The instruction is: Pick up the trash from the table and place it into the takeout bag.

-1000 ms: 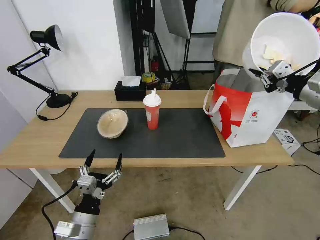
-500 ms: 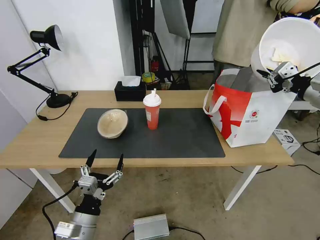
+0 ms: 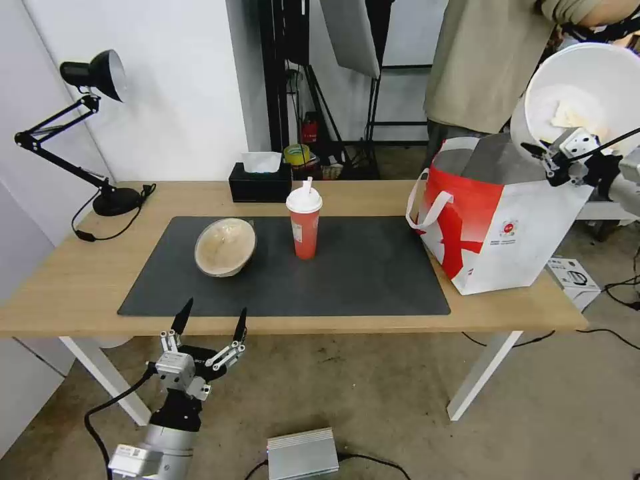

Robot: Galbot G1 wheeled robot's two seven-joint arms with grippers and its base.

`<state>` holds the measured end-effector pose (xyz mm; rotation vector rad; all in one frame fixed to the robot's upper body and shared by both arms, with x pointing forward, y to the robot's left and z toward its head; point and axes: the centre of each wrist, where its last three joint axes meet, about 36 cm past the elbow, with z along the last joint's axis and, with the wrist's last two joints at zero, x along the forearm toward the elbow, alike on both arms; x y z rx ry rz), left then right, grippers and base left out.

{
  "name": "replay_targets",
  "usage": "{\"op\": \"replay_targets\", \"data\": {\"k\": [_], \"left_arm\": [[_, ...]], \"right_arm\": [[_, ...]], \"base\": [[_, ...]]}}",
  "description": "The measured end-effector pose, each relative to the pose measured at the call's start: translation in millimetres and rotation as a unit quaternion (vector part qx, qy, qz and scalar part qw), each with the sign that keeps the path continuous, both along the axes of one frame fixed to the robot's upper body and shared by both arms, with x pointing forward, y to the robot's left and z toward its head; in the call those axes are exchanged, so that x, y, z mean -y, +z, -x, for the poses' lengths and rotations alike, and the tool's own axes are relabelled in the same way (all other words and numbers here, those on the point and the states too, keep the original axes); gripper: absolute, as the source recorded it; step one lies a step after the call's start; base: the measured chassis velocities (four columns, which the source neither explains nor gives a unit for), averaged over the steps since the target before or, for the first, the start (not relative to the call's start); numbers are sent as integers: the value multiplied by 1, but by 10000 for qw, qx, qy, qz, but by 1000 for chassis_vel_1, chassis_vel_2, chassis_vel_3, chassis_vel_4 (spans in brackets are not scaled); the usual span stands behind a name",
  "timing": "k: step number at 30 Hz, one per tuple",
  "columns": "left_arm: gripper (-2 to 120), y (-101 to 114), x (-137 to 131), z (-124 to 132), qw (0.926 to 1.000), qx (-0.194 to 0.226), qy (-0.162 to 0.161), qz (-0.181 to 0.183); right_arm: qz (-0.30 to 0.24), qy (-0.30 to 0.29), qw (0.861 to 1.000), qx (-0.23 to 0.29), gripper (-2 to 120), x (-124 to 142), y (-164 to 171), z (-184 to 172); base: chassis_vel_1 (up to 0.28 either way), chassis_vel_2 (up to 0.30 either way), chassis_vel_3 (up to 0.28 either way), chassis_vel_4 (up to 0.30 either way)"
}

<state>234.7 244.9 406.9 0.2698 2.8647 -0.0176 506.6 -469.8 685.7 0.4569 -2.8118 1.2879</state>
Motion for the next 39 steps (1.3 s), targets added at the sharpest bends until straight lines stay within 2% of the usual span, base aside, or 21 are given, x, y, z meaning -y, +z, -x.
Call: {"op": "replay_targets", "data": {"k": [39], "left_arm": [[100,-14,-3,-8,9999,-92,63,21]], "right_arm": [[60,79,9997,-236,0,-19,-28,-51]], "base": [[0,0,0,0]]}}
